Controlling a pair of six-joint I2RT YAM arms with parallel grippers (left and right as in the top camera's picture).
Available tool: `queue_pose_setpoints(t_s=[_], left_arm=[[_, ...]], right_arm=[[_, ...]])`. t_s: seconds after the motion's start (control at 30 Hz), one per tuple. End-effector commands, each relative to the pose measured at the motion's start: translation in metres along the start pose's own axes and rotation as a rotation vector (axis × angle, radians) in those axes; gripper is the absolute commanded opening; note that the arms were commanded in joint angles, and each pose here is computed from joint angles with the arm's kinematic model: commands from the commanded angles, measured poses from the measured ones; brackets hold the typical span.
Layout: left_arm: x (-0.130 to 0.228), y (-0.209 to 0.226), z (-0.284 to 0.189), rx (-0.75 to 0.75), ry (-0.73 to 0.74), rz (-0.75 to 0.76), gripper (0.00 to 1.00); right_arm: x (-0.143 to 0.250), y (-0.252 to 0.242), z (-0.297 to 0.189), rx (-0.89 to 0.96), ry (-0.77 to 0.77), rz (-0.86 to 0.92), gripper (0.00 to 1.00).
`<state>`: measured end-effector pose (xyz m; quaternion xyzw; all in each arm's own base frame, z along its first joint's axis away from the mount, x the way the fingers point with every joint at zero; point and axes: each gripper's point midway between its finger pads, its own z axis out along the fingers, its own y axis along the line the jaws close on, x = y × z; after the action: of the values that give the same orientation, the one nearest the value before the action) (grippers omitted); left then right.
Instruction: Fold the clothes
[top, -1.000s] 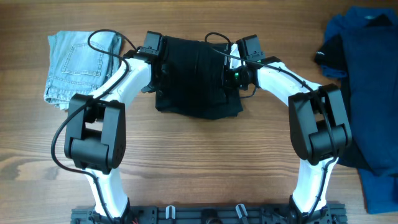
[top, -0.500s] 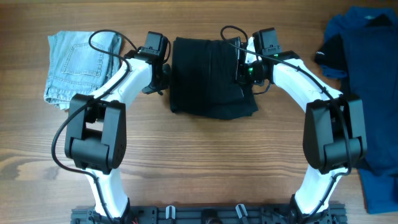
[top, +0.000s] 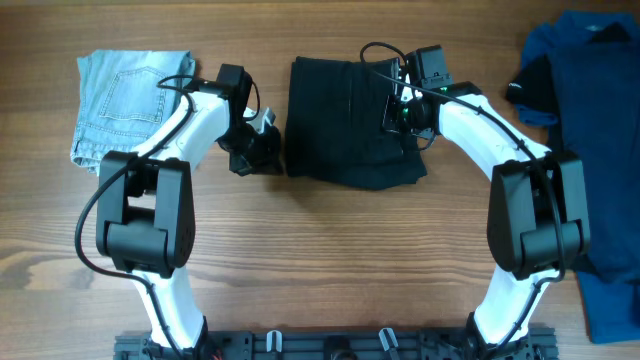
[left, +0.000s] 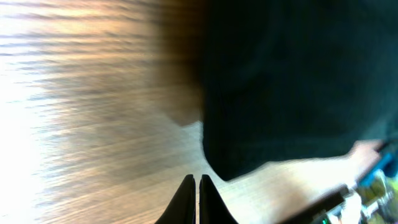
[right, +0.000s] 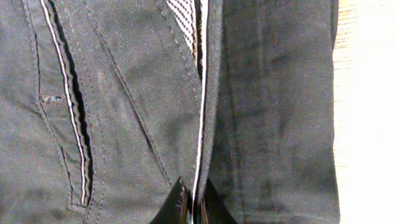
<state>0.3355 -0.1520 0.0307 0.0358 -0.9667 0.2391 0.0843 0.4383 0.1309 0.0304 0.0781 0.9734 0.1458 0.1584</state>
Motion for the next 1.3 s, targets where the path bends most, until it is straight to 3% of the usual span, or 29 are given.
queue_pose_setpoints(t_s=[0.0,0.2,0.43,0.57,0.77,0.83,0.9,0.97,1.1,1.27], left_arm=[[0.004,-0.01,0.006,0.073,0.012,0.081,0.06],[0.007,0.013,0.044,0.087,-0.031,-0.018,0.16],[0.015,-0.008,0.039,0.208,0.002,0.007,0.22],[-0.002,-0.012,0.016,0.149,-0.124,0.034,0.26],[-0.023,-0.005,0.021,-0.046,-0.268,-0.058,0.04],[-0.027,0.001,-0.002,-0.217,-0.405,-0.074,0.04],[-0.026,-0.007,-0.019,-0.281,-0.484,-0.034,0.04],[-0.019,-0.009,-0.014,-0.311,-0.471,-0.022,0.04],[-0.009,0.028,0.018,-0.38,-0.473,-0.109,0.04],[-0.016,0.044,0.017,-0.389,-0.528,-0.159,0.04]], right_arm=[[-0.01,-0.002,-0.006,0.022,-0.039,0.008,0.05],[-0.01,-0.002,-0.006,0.022,-0.037,0.008,0.04],[-0.008,-0.003,-0.006,0.025,-0.029,0.009,0.04],[-0.008,-0.002,-0.006,0.022,-0.029,0.008,0.04],[-0.007,-0.002,-0.006,0.023,-0.026,0.008,0.05],[-0.007,-0.002,-0.006,0.023,-0.025,0.005,0.04],[-0.007,-0.002,-0.006,0.023,-0.025,0.005,0.04],[-0.007,-0.002,-0.006,0.023,-0.026,0.003,0.04],[-0.012,0.001,-0.018,0.014,-0.048,-0.008,0.04],[-0.006,-0.001,-0.032,0.028,-0.03,-0.018,0.04]])
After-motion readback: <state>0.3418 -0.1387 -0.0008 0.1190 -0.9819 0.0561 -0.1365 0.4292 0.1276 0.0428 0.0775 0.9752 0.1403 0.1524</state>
